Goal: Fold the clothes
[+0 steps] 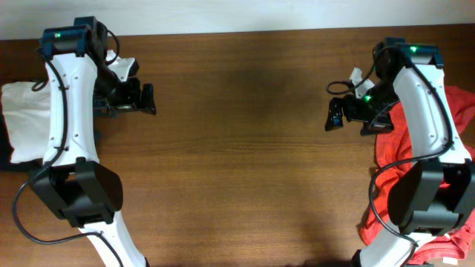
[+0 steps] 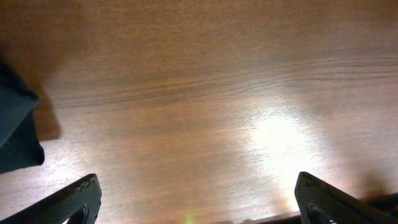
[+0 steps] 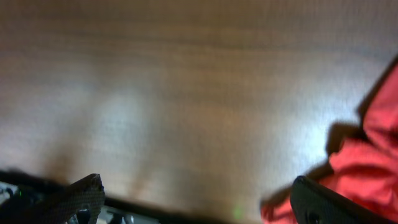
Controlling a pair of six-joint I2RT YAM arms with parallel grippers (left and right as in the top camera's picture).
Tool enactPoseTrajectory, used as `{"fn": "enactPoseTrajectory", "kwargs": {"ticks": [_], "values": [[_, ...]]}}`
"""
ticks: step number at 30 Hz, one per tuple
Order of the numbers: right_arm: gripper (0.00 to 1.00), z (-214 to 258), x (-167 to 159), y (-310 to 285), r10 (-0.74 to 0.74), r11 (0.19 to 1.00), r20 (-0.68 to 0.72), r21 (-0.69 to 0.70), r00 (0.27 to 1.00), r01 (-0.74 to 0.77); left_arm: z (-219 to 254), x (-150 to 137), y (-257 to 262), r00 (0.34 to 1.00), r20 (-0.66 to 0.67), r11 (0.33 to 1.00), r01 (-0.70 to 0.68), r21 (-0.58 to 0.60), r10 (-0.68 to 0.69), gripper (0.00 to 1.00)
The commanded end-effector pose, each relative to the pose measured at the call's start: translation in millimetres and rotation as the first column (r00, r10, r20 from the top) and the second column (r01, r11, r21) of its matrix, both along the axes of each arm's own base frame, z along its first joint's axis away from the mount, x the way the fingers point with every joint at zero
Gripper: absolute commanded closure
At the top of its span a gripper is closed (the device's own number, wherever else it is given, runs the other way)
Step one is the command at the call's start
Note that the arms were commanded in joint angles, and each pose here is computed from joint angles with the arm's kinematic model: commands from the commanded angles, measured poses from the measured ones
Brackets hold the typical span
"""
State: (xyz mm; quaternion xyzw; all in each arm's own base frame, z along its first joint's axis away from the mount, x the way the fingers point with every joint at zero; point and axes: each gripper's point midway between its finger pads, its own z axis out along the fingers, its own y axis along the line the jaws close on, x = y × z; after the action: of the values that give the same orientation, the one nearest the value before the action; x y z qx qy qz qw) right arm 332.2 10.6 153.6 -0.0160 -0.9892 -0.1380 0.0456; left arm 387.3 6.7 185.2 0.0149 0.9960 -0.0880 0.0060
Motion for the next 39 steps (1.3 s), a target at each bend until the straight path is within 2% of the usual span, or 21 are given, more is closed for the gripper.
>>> {"fn": "enactPoseTrajectory", "kwargs": {"ticks": [1, 5, 9, 12, 15, 18, 20, 23, 26, 30, 39], "values": [[0.01, 30.0, -10.8, -4.0, 0.000, 1.000, 0.074, -0.025, 0.997, 0.002, 13.8, -12.4, 0.2, 0.999, 0.014, 0.999, -0.038, -0.003, 0.038, 0.01], [0.01, 56.9, -23.4, -3.8, 0.002, 0.999, 0.182, -0.044, 0.983, 0.007, 14.2, -44.8, -2.2, 0.999, -0.019, 0.999, -0.038, 0.004, 0.038, 0.01], [0.01, 85.4, -25.9, -6.0, -0.003, 0.997, 0.382, -0.076, 0.924, 0.034, 22.9, -61.3, -2.1, 0.994, 0.100, 0.999, -0.041, 0.021, 0.038, 0.01], [0.01, 96.6, -35.5, -5.5, -0.006, 0.995, 0.500, -0.085, 0.866, 0.055, 34.9, -77.7, -0.9, 0.968, 0.248, 0.998, -0.048, 0.045, 0.036, 0.01], [0.01, 98.6, -48.7, -4.0, 0.002, 0.994, 0.599, -0.091, 0.800, 0.066, 47.0, -92.9, 0.2, 0.908, 0.419, 0.996, -0.063, 0.068, 0.029, 0.01], [0.01, 96.9, -67.3, -2.1, 0.011, 0.992, 0.692, -0.097, 0.722, 0.077, 58.4, -111.2, -1.7, 0.809, 0.588, 0.994, -0.077, 0.073, 0.019, 0.01], [0.01, 93.7, -81.8, -7.0, 0.021, 0.986, 0.748, -0.127, 0.663, 0.112, 62.4, -124.2, -3.4, 0.745, 0.667, 0.994, -0.083, 0.073, 0.013, 0.01], [0.01, 89.0, -104.3, -16.2, 0.035, 0.970, 0.790, -0.174, 0.613, 0.169, 62.5, -146.5, -6.0, 0.658, 0.753, 0.993, -0.091, 0.073, 0.005, 0.01], [0.01, 84.8, -124.8, -14.0, 0.036, 0.970, 0.799, -0.173, 0.601, 0.172, 66.1, -162.6, -7.5, 0.595, 0.803, 0.993, -0.097, 0.074, -0.002, 0.01], [0.01, 80.9, -139.6, -12.3, 0.034, 0.970, 0.786, -0.174, 0.618, 0.168, 72.5, -180.1, -9.2, 0.563, 0.826, 0.992, -0.100, 0.074, -0.005, 0.01], [0.01, 79.4, -140.6, -12.2, 0.033, 0.970, 0.780, -0.175, 0.624, 0.167, 68.5, -185.3, -9.8, 0.579, 0.815, 0.992, -0.098, 0.074, -0.003, 0.01]]}}
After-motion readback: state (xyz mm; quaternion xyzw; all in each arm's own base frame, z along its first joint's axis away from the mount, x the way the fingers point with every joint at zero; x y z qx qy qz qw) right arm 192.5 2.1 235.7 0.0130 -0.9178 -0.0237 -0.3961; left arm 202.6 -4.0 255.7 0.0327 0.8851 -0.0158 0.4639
